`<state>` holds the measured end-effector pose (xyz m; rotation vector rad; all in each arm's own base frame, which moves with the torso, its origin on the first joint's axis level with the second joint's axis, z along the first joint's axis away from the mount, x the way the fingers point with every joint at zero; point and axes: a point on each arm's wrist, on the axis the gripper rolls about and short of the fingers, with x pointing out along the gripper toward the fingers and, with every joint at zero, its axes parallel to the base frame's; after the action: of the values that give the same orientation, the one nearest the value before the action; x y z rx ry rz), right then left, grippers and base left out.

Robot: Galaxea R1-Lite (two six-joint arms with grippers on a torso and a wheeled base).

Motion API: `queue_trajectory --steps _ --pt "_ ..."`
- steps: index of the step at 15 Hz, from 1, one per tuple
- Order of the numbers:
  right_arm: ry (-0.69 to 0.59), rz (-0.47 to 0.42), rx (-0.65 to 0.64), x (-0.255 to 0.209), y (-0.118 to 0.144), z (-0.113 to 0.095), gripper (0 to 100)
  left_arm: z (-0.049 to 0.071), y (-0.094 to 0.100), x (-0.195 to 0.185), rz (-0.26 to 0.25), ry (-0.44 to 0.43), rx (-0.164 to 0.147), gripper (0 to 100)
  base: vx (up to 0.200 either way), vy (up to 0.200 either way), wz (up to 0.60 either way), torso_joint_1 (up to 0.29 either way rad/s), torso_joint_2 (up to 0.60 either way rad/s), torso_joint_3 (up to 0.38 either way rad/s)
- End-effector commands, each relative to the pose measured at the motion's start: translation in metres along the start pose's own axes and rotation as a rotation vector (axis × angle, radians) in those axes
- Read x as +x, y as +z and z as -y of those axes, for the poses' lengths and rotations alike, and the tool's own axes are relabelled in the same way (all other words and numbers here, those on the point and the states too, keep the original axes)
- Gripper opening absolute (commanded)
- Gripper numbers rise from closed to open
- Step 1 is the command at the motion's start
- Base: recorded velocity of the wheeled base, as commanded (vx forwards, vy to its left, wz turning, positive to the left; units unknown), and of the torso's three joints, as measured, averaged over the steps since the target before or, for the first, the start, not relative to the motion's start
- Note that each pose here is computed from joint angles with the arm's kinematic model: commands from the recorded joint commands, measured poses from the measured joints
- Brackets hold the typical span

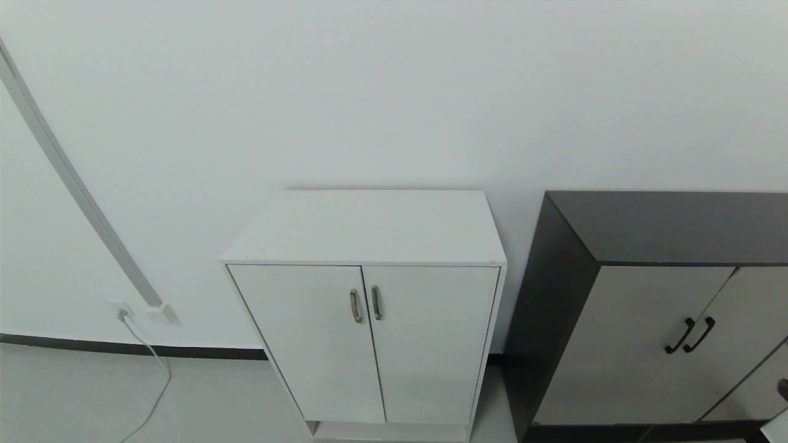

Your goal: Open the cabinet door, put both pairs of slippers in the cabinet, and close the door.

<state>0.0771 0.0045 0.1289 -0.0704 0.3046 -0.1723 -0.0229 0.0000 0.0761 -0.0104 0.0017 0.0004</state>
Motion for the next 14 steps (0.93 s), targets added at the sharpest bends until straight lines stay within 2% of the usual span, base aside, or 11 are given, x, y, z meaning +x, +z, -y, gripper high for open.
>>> queue_trajectory --steps 1,4,7,10,13,14 --pt "0.028 0.125 0.042 -0.059 -0.043 0.019 0 0.000 0.000 0.000 0.000 0.000 0.000 0 0.000 0.000 0.00 0.000 0.00 0.000" --pt "0.108 0.165 0.047 -0.078 -0.070 0.023 0 0.000 0.000 0.000 0.000 0.000 0.000 0 0.000 0.000 0.00 0.000 0.00 0.000" --pt "0.140 0.165 0.077 -0.077 -0.071 0.023 0 0.000 0.000 0.000 0.000 0.001 0.000 0 0.000 0.000 0.00 0.000 0.00 0.000" --pt "0.312 0.157 0.059 -0.077 -0.070 0.019 0 0.000 0.000 0.000 0.000 -0.002 0.000 0 0.000 0.000 0.00 0.000 0.00 0.000" --pt "0.368 0.153 0.040 -0.076 -0.070 0.020 0 0.000 0.000 0.000 0.000 0.000 0.001 0 0.000 0.000 0.00 0.000 0.00 0.000" --pt "0.353 0.138 0.037 -0.075 -0.069 0.020 0 0.000 0.000 0.000 0.000 0.000 0.001 0 0.000 0.000 0.00 0.000 0.00 0.000"
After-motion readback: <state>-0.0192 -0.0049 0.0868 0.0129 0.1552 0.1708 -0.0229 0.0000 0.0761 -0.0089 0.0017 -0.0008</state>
